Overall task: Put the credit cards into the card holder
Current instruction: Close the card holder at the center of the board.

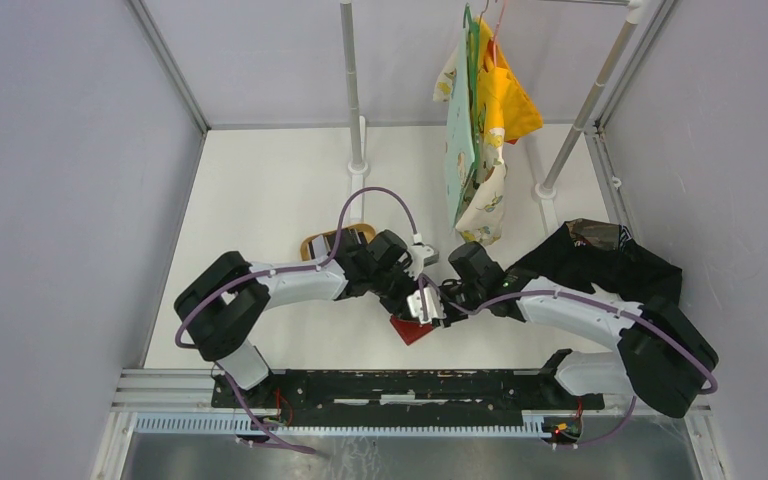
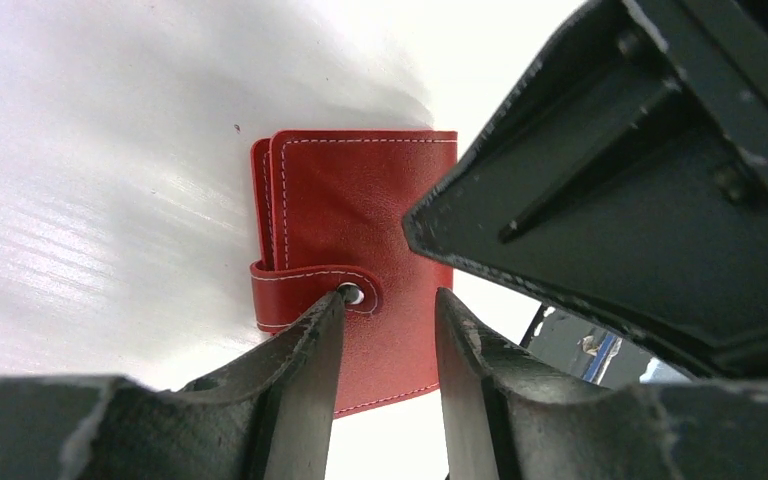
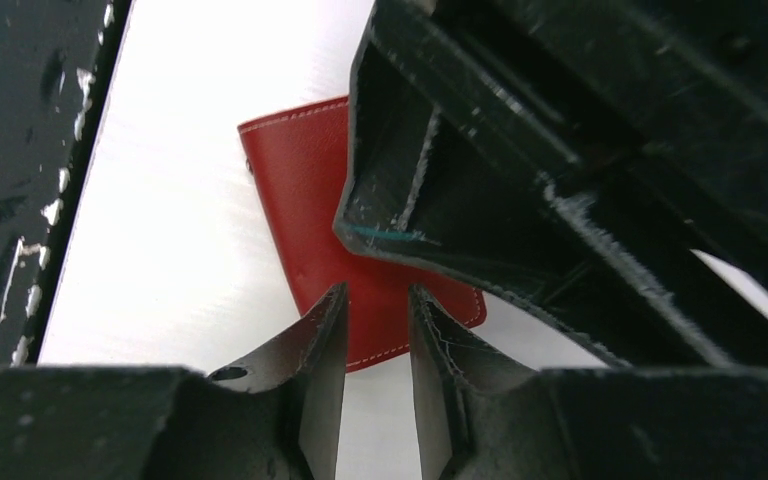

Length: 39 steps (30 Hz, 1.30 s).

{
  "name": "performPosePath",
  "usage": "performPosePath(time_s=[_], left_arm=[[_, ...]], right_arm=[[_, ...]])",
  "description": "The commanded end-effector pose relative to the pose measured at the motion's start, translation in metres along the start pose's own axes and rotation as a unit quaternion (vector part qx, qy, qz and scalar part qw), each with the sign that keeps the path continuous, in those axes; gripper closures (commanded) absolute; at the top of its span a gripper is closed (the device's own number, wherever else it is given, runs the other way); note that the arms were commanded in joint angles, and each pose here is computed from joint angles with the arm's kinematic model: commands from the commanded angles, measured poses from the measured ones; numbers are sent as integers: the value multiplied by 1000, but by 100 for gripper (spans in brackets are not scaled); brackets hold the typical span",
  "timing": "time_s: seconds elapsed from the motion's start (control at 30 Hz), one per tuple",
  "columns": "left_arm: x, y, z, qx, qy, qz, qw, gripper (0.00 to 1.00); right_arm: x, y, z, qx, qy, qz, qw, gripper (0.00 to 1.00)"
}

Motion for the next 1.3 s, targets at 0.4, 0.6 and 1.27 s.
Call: performPosePath(time_s=[0.4,0.6,1.27], left_arm=[[-12,18,43,48,64,-22,997,68],[-12,19,43,51,62,-22,997,69],[-11,24,44,70,54,-3,996,63]], right_arm=[[-10,-11,-10,-38,-37,4,999,87],[-7,-17,-9,-45,-39,23,998,89],[-11,-12,-5,-26,-47,13,998,74]])
Point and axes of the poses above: each gripper's point midway between its finger pads, its own x axis back along the fingers, its own y axis along the line the jaws close on, z = x × y, the point moved 5 cm from there along x, back along the fingers, and after that the axes turned 11 degrees about -x, right-handed, at the moved point
